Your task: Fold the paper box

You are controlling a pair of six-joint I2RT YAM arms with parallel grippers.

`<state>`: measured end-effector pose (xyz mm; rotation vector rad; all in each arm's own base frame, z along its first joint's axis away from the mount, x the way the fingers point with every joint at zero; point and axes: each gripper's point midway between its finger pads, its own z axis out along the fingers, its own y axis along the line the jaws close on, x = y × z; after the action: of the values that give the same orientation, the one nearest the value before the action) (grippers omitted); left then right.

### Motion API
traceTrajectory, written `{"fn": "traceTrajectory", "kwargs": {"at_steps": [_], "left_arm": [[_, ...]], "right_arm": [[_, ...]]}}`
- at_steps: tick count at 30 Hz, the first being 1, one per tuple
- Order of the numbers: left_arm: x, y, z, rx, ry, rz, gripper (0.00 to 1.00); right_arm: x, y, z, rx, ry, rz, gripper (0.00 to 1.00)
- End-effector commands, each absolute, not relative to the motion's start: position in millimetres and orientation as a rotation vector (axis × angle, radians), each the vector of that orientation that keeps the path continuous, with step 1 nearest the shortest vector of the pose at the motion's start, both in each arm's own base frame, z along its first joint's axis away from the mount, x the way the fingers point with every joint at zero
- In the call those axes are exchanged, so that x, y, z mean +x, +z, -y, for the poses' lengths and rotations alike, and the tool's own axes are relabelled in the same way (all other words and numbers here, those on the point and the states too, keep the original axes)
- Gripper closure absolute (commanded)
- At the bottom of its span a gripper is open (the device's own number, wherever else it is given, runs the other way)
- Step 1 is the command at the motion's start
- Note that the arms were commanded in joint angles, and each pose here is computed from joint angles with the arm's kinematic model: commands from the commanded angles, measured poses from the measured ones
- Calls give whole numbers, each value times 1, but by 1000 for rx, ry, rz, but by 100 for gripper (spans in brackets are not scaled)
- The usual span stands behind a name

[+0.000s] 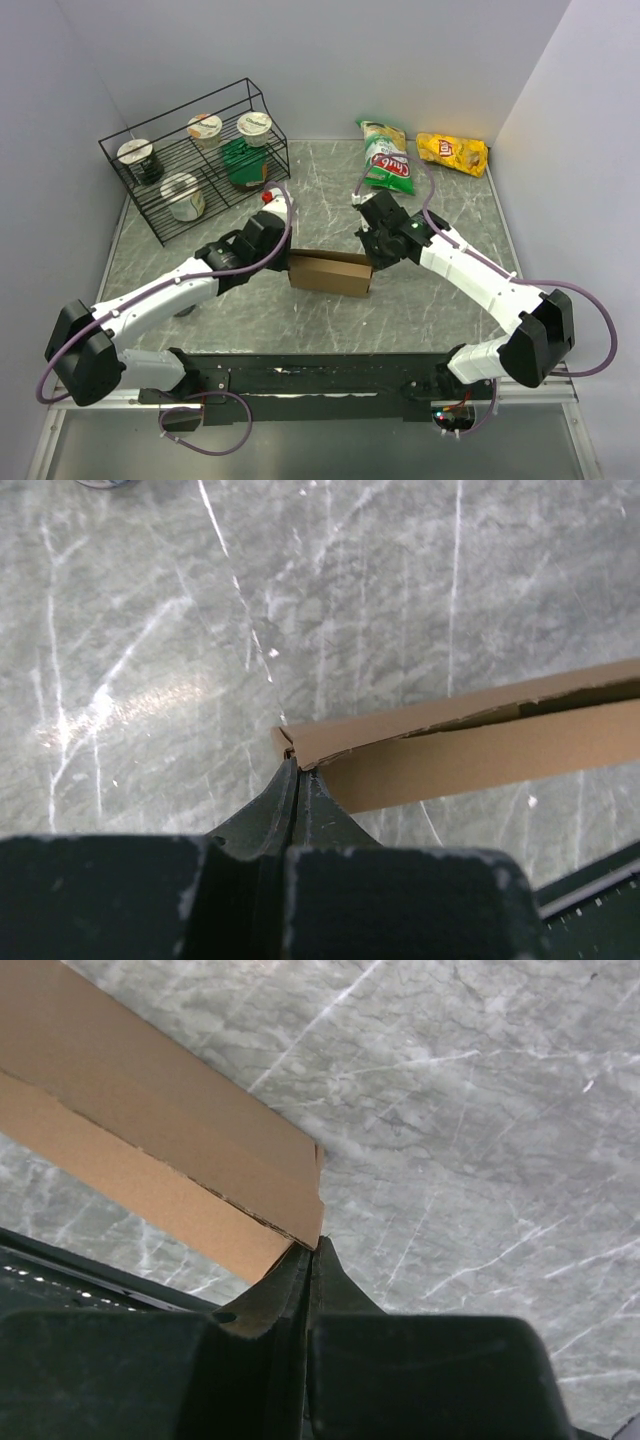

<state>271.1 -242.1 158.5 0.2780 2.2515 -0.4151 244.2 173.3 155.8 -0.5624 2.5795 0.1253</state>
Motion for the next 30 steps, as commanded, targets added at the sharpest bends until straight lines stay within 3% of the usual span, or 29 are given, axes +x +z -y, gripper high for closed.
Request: {"fn": "traceTrajectory", "kwargs": {"at_steps": [1, 11, 30], "left_arm": [[252, 168, 259, 355, -580, -2297, 99], [241, 148, 258, 325, -648, -2310, 99], [253, 132, 221, 256, -443, -2301, 99]], "right_arm": [[251, 171, -194, -544, 243, -2479, 98], [249, 159, -194, -540, 241, -2491, 99], [248, 158, -189, -536, 225, -2491, 100]]}}
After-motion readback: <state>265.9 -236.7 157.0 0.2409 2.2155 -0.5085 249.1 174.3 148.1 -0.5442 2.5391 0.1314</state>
